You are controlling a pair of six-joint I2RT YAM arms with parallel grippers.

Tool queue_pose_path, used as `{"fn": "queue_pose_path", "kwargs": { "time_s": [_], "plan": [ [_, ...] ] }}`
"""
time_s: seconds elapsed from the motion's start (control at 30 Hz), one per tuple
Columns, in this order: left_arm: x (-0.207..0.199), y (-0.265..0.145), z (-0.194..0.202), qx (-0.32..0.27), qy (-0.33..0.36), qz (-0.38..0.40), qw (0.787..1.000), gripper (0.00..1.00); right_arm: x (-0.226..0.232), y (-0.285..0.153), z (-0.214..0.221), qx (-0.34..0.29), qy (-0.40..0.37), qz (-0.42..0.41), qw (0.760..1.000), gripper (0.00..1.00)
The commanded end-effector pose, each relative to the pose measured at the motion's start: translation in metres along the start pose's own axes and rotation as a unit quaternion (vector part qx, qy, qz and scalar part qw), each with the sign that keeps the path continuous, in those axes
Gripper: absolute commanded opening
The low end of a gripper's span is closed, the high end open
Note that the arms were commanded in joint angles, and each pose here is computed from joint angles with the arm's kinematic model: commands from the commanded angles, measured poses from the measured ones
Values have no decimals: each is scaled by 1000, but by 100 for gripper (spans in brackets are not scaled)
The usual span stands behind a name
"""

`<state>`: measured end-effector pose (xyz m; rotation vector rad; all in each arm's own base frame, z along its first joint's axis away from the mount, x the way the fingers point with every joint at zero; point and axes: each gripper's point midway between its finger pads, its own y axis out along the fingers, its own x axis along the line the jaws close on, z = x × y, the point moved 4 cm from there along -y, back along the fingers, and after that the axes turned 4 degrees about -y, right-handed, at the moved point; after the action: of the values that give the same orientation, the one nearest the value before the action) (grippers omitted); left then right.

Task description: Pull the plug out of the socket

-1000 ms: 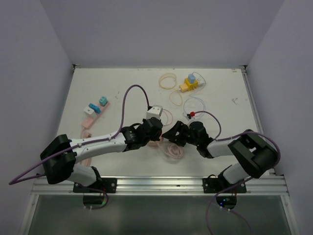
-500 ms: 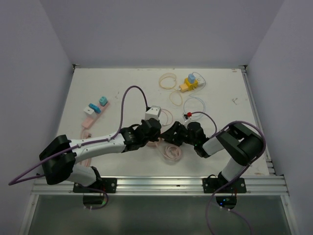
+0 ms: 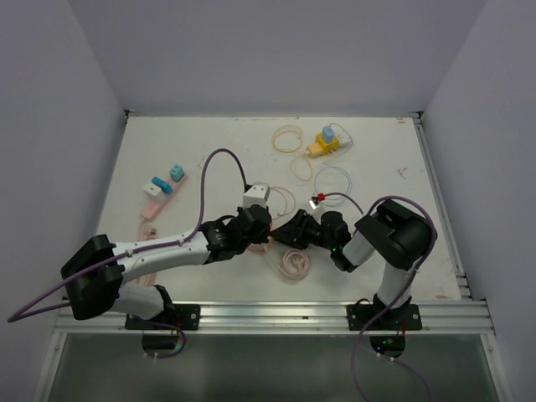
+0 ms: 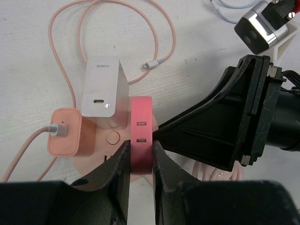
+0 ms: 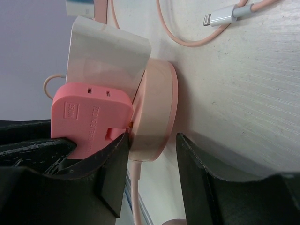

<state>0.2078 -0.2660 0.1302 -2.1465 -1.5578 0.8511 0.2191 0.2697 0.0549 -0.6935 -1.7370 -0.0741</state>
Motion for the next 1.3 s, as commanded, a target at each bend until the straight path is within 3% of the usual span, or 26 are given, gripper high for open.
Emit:
{"fn": "queue_pose_path", "kwargs": {
  "time_s": [0.0, 0.13, 0.27, 0.6, 1.07, 1.27],
  "plan": [
    [-25, -10, -43, -82, -72, 52, 993, 0, 18, 1, -1, -3, -13, -54, 998, 50],
    [-25, -11, -45, -89, -77, 52, 992, 0, 24, 0, -1, -2, -12, -73, 997, 49],
    [-30, -12, -53, -102, -86, 62, 989, 0, 27, -1, -1, -3, -12, -82, 997, 41],
    [-34, -14, -57, -109, -86, 71, 988, 0, 31, -3, -2, -5, -17, -92, 996, 0],
    [-41, -42, -110, -201, -92, 89, 971, 0, -4, -8, 1, -2, -47, 35, 998, 0],
    [-43, -44, -113, -214, -92, 100, 967, 0, -16, -16, 0, 3, -70, 95, 993, 0]
  ]
}}
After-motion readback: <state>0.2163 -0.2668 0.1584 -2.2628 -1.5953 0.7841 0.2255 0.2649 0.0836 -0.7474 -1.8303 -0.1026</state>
